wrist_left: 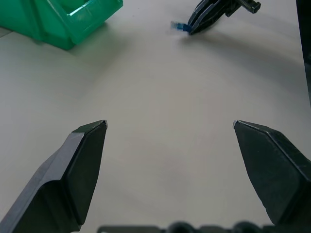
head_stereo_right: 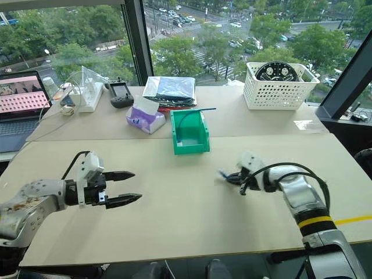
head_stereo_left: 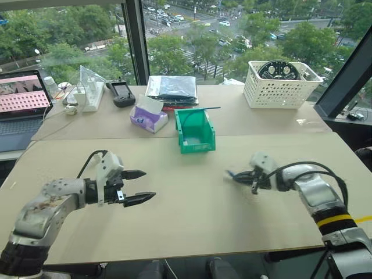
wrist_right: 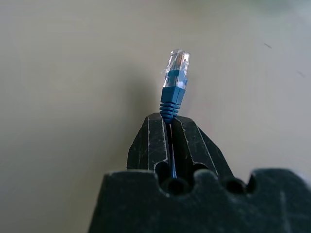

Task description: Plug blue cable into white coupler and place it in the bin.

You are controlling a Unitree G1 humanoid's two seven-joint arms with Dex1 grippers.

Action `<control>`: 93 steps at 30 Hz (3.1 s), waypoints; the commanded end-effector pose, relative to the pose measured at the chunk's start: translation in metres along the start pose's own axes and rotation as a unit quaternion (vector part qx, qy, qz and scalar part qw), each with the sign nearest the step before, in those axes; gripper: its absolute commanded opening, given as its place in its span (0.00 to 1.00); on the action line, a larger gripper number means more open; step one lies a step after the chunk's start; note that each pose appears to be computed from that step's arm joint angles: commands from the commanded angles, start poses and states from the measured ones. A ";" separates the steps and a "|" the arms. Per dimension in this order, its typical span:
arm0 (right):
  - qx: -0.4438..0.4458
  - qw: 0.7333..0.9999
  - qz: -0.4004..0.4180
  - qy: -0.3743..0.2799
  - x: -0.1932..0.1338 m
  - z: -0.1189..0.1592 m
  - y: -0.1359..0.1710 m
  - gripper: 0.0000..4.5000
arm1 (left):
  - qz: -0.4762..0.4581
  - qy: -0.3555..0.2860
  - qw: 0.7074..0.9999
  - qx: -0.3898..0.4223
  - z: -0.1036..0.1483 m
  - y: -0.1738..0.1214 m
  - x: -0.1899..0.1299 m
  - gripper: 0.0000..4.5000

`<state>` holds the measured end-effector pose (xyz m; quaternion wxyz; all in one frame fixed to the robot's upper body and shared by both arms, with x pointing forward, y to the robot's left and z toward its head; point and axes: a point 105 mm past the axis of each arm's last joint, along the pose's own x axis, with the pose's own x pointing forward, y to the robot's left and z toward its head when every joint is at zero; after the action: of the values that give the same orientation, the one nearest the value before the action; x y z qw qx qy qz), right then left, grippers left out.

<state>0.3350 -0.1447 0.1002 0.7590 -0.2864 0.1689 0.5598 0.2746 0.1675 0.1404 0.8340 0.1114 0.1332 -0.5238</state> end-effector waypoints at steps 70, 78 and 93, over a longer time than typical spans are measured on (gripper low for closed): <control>0.156 0.950 -0.257 -0.089 -0.082 0.043 0.060 1.00 | -0.219 0.062 0.955 0.190 -0.033 0.013 0.099 0.94; 0.163 0.947 -0.266 -0.084 -0.079 0.041 0.061 1.00 | -0.210 0.056 0.958 0.187 -0.031 0.018 0.106 0.38; 0.562 0.754 -0.217 -0.263 -0.054 0.008 0.112 1.00 | -0.174 -0.085 0.981 0.023 0.023 -0.021 0.131 0.10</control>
<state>0.2094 -0.1598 0.0935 0.9024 0.2919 0.2195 0.2288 0.3113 0.0477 0.0947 0.7241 0.0789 0.0914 -0.6790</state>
